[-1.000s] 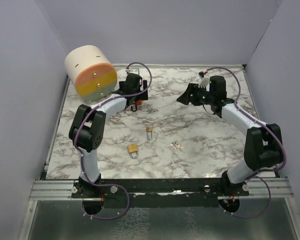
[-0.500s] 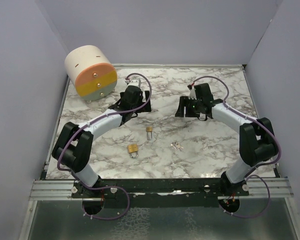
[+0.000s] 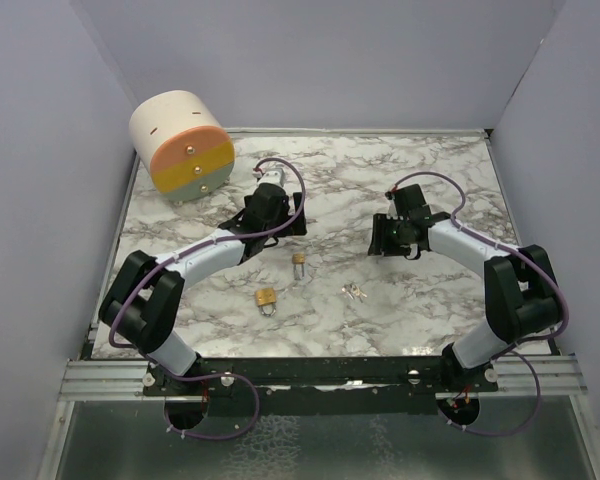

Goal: Unlock with the key

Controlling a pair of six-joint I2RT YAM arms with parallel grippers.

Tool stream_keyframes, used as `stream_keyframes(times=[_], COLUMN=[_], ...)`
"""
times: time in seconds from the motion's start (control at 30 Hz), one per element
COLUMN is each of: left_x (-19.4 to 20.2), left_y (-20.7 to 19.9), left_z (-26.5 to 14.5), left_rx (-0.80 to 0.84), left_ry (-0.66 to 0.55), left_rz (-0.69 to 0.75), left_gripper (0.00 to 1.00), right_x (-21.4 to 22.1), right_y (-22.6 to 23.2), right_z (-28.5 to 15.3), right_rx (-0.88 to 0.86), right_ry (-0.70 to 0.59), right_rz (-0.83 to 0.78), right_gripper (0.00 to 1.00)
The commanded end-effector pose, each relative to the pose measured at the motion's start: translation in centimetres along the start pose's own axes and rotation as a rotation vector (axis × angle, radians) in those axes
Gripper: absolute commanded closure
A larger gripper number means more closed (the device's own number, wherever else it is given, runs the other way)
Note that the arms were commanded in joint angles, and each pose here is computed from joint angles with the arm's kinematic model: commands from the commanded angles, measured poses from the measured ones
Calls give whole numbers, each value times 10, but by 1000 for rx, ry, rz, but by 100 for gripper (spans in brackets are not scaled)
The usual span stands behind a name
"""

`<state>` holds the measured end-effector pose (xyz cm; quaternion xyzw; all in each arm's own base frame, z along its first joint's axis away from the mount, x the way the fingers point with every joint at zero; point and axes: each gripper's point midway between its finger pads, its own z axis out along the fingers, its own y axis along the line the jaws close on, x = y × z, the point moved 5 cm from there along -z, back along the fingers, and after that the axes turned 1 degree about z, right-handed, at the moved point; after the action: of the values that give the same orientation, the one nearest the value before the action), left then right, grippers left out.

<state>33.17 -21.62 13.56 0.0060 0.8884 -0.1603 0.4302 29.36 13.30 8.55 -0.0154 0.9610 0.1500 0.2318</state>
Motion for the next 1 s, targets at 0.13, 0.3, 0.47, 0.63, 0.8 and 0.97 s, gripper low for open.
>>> stream_keyframes(times=[0.13,0.3,0.47,0.63,0.8,0.97], left_x=[-9,-6,-4,-3,-3,-1], left_y=[-9,-9,-9,-9,-8,-8], left_z=[-9,-5,-3,-3,-3,-3], left_rx=[47,50,51,51,50,54], left_ry=[-48,-38,-30,-33,-32,-32], left_rz=[-29,-25,-25,-25,-25,-34], left_gripper=[1,1,1,1,1,1], right_x=[-3,-6,-9,-12,-11,-11], right_y=[-5,-5,-6,-6,-7,-7], right_z=[10,16,22,26,31,33], right_rx=[24,25,30,31,33,35], right_ry=[-21,-20,-19,-18,-5,2], right_rz=[-13,-21,-27,-28,-27,-27], right_gripper=[58,60,62,63,68,73])
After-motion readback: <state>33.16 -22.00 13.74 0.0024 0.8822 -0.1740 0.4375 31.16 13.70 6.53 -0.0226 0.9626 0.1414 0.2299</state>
